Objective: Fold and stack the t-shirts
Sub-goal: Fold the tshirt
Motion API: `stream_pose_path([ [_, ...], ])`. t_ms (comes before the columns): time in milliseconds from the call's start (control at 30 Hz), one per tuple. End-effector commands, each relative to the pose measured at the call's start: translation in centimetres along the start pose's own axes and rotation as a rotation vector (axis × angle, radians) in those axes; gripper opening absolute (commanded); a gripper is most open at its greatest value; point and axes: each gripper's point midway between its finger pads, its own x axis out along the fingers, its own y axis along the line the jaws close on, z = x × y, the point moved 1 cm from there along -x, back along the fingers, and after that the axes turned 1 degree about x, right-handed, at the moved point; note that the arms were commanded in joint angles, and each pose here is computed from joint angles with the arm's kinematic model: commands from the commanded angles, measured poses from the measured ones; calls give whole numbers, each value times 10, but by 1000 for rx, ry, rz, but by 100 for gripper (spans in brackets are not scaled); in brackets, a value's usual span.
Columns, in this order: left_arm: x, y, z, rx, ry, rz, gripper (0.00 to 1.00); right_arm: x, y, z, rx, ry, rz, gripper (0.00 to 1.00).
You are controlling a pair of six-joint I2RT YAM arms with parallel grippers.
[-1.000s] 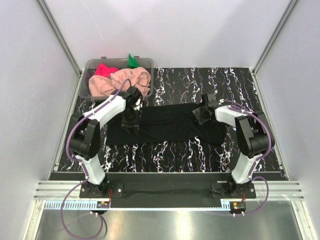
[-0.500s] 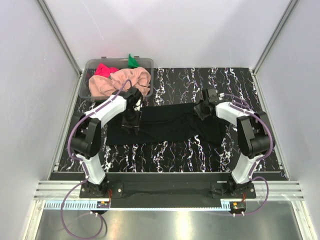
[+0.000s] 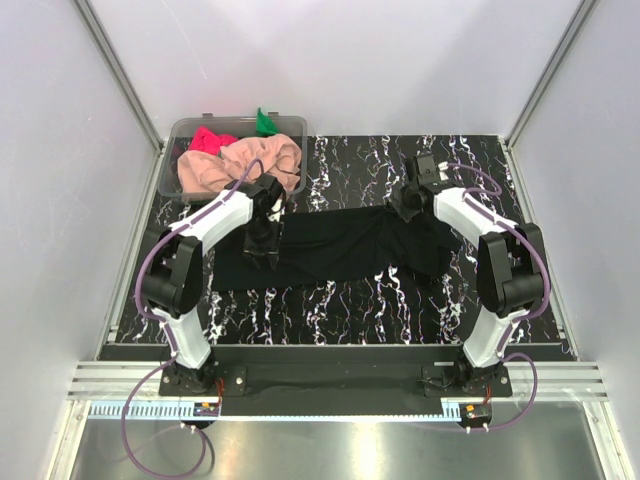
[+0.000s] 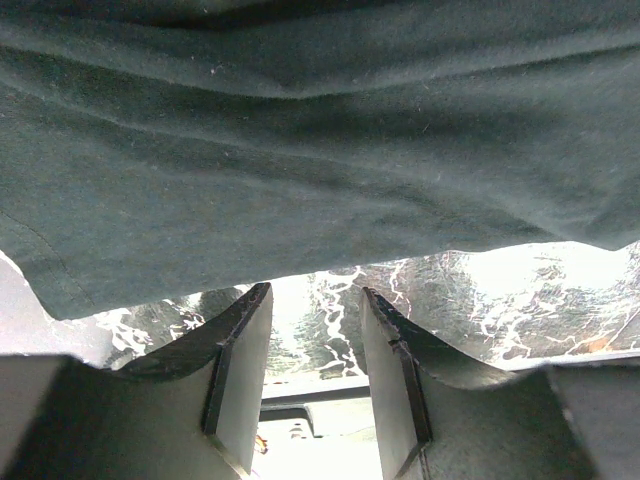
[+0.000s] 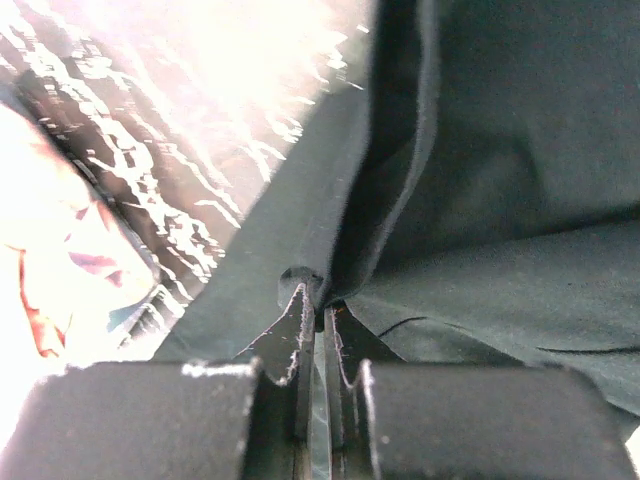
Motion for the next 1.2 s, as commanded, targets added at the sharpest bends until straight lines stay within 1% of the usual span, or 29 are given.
stream_pose_path([
  [0,-4,-8,7,22,-16,-36,45,-9,12,18,-43,-58,10,8],
  [67,-3,-10,8,22,-12,-42,45,-4,14,20,-61,-50,11,8],
  [100,-3,-10,9,21,-14,-44,45,1,15,15,-65,-22,7,8],
  [233,-3,-12,7,25,-7,-57,45,5,8,8,-57,11,-11,25],
  [267,-3,-12,7,25,-5,-58,45,5,7,8,-55,11,-13,35],
  [367,-2,-13,6,25,2,-66,46,5,1,7,-85,21,-36,37],
  [467,-2,-13,8,30,-2,-60,47,0,-2,5,-112,45,-66,42],
  [533,-3,-11,8,25,-9,-44,47,-9,-3,7,-117,34,-66,43],
  [567,-3,-9,9,22,-14,-31,47,-23,2,11,-121,13,-39,43],
  [667,1,2,7,1,-11,32,47,-45,-8,6,-132,22,-49,44],
  [700,2,3,7,-19,-16,47,47,-45,-22,0,-125,40,-78,45],
  [767,6,4,4,-45,-19,46,47,-52,-35,-4,-109,37,-90,45],
  [800,6,0,9,-69,-44,32,47,-48,-52,-8,-93,35,-131,45],
  [833,7,-1,9,-83,-48,29,47,-47,-58,-10,-95,36,-146,45],
  [967,10,-5,13,-122,-46,19,47,-50,-69,-18,-123,74,-166,44],
  [1067,11,3,12,-143,-57,65,48,-51,-84,-17,-147,71,-233,45],
  [1167,12,8,11,-153,-60,91,48,-53,-94,-22,-181,112,-287,45],
])
